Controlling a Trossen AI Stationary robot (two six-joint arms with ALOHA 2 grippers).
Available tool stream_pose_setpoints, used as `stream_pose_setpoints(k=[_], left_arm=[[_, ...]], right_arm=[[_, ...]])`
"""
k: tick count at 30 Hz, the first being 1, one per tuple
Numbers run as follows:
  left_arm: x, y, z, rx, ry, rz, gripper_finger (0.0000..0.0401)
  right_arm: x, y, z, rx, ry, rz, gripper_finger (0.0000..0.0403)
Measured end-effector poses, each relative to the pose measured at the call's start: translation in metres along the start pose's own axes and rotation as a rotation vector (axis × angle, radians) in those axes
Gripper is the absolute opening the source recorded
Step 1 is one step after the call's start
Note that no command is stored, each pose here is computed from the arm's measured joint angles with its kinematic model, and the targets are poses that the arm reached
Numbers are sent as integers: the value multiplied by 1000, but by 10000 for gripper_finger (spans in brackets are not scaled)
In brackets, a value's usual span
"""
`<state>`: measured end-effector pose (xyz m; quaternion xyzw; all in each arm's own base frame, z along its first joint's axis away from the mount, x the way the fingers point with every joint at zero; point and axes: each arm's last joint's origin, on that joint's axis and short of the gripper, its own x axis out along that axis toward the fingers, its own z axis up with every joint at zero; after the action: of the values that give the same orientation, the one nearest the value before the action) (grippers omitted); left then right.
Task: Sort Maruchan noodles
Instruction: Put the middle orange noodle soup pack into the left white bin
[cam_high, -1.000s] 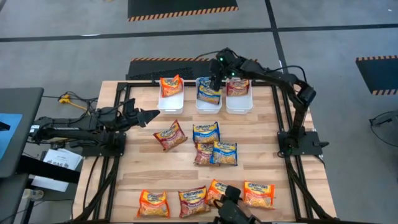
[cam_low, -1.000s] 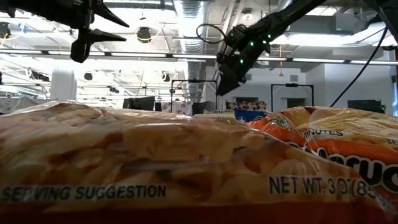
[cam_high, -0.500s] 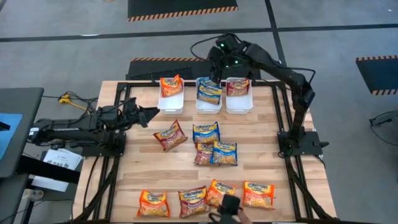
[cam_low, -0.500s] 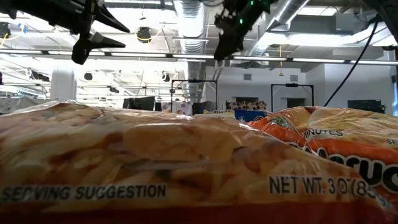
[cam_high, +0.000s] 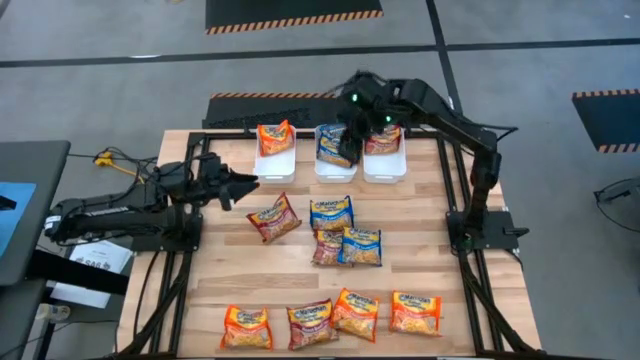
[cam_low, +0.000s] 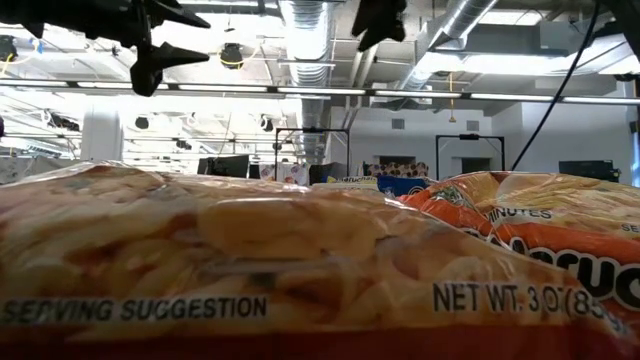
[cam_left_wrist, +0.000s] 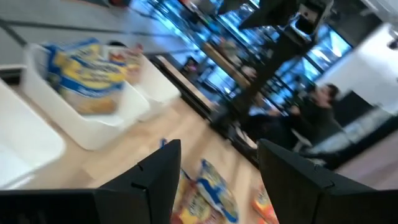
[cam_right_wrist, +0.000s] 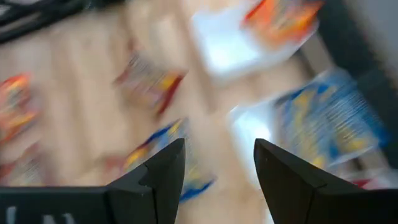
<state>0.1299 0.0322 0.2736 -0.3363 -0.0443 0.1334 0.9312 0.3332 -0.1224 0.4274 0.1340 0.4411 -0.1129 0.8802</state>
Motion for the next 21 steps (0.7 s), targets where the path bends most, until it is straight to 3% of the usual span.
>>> stream_pose_setpoints(k=[6,11,16,21], left_arm=[[0,-2,-2,-4,65,-78,199],[0,-3,-3,0,93,-102,199],[0,-1,-6,-1,130,-100,199],[-1,0,-9,-3,185,-107,199]], right_arm=[[1,48,-28,99,278,166,215],[4,97,-39,112,361,315,215],[0,140,-55,78,418,354,215],[-1,173,-73,60,441,281,215]])
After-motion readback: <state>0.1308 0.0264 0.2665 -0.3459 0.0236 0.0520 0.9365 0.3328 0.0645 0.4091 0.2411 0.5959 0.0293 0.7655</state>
